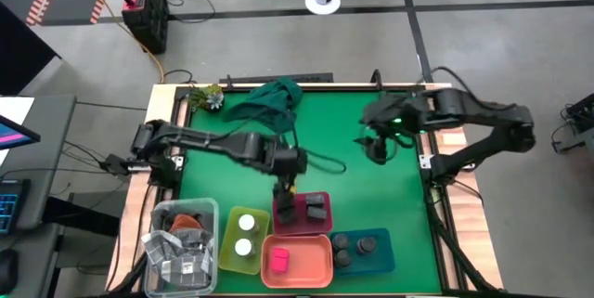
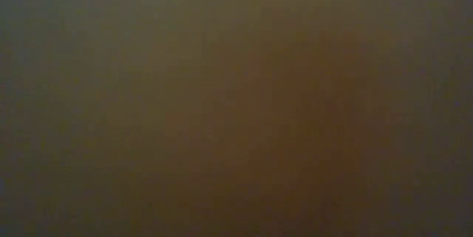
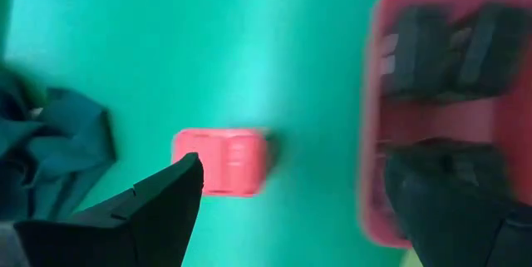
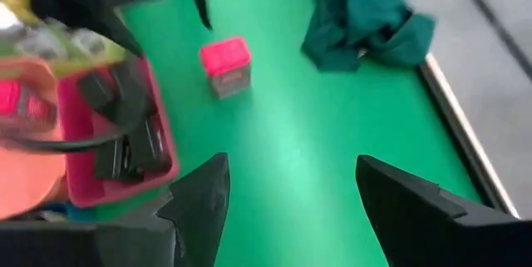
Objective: Sort spices by type
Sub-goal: Put the red seasoning can into the orange bin
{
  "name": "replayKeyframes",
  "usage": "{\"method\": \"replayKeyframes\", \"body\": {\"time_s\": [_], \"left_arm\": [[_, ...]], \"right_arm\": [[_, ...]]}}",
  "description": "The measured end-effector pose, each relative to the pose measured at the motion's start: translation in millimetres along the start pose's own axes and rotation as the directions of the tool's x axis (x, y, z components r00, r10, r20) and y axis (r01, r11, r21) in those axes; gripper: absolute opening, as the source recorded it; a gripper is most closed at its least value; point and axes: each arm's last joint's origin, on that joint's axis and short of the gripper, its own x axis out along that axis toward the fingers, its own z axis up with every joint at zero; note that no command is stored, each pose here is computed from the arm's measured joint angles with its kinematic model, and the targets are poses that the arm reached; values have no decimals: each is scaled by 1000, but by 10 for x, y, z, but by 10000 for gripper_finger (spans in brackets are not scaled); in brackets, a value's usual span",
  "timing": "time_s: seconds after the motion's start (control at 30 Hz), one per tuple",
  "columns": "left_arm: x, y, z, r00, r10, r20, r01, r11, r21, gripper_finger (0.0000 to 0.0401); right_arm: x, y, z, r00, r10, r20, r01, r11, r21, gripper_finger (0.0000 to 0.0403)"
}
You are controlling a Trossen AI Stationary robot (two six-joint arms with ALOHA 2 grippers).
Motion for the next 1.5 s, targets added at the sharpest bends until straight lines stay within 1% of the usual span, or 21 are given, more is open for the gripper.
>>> {"method": "replayKeyframes", "body": {"time_s": [0.13, 0.2, 0.3, 0.4, 0.57, 0.7, 0.87, 0.97, 1.1, 1.3, 1.5], "left_arm": [[106, 320, 22, 999, -13, -33, 12, 999, -30, 357], [137, 473, 34, 998, -43, -42, 40, 997, -64, 357], [174, 670, 31, 992, -108, -60, 100, 987, -122, 357], [195, 816, 11, 986, -144, -80, 131, 981, -144, 358], [227, 952, -5, 984, -153, -93, 142, 983, -117, 372], [306, 971, -33, 982, -151, -114, 140, 985, -96, 396], [445, 935, -141, 974, -160, -158, 144, 984, -108, 399], [497, 910, -144, 976, -173, -134, 159, 981, -112, 400], [558, 854, -145, 978, -181, -103, 172, 981, -89, 400], [640, 844, -167, 981, -179, -78, 173, 982, -73, 400], [731, 804, -248, 976, -192, -99, 185, 980, -70, 400]], "right_arm": [[-126, -19, -149, 996, 1, 84, -3, 999, 34, 287], [-109, -30, -223, 995, 4, 104, -10, 998, 55, 287], [-20, -28, -324, 995, 6, 103, -13, 997, 71, 287], [98, 8, -394, 996, 10, 85, -16, 997, 71, 287], [254, 73, -409, 996, 22, 87, -28, 997, 67, 287], [325, 100, -362, 993, 27, 116, -35, 997, 73, 286], [347, 90, -330, 991, 23, 133, -34, 996, 80, 286], [345, 91, -320, 989, 25, 144, -37, 996, 80, 286], [343, 94, -310, 988, 28, 154, -41, 996, 82, 286], [343, 90, -295, 985, 28, 169, -43, 995, 87, 286], [349, 57, -276, 983, 23, 180, -41, 994, 102, 286]]}}
